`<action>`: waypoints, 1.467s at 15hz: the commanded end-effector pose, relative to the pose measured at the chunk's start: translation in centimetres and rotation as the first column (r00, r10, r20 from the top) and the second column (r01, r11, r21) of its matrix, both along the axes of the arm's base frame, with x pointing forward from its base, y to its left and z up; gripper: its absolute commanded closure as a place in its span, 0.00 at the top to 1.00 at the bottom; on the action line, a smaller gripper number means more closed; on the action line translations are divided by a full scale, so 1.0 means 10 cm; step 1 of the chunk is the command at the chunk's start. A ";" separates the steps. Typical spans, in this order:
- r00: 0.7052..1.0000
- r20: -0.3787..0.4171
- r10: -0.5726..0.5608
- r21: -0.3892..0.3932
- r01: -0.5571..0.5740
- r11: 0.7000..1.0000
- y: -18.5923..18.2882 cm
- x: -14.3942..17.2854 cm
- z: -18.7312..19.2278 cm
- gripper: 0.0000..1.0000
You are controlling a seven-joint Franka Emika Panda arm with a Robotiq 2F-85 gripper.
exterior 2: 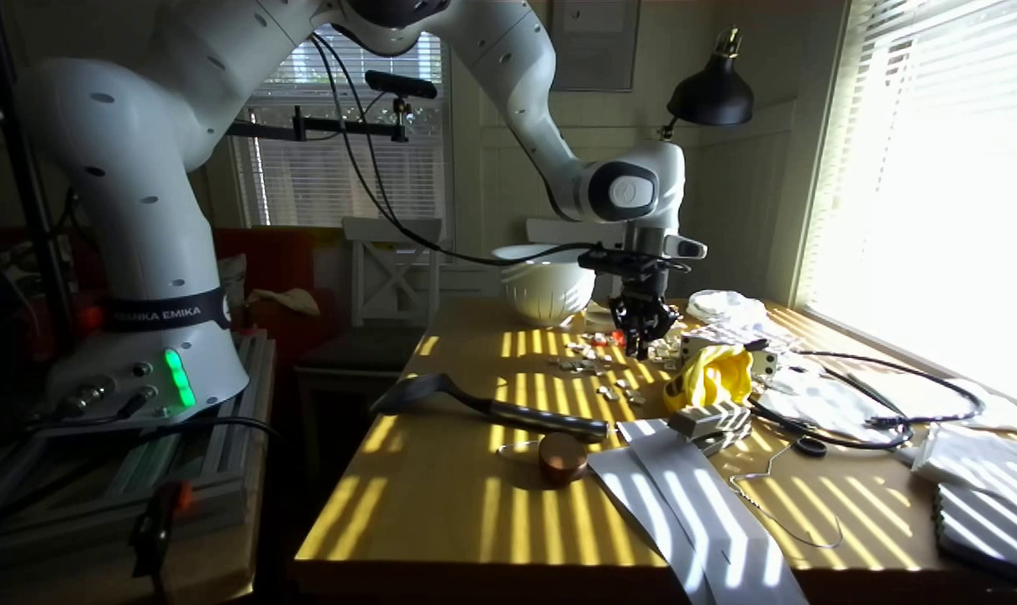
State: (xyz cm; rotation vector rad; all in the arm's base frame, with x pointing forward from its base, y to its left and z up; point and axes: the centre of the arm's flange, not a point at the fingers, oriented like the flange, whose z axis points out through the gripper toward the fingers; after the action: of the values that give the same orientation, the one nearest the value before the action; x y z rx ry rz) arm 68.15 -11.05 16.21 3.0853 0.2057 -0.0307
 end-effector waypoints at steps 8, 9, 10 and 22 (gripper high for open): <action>0.892 0.264 -0.366 0.063 0.363 0.930 -0.95 -0.88 0.74 0.05; 0.873 0.275 -0.403 0.085 0.395 0.915 -1.08 -0.93 0.76 0.05; 0.854 0.283 -0.437 0.112 0.423 0.899 -1.23 -0.96 0.78 0.05; 0.829 0.217 -0.516 0.244 0.466 0.851 -1.54 -0.77 0.63 0.05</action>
State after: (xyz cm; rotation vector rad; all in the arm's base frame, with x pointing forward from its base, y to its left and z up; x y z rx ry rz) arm 58.62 -26.92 23.57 3.1256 -0.6095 0.4627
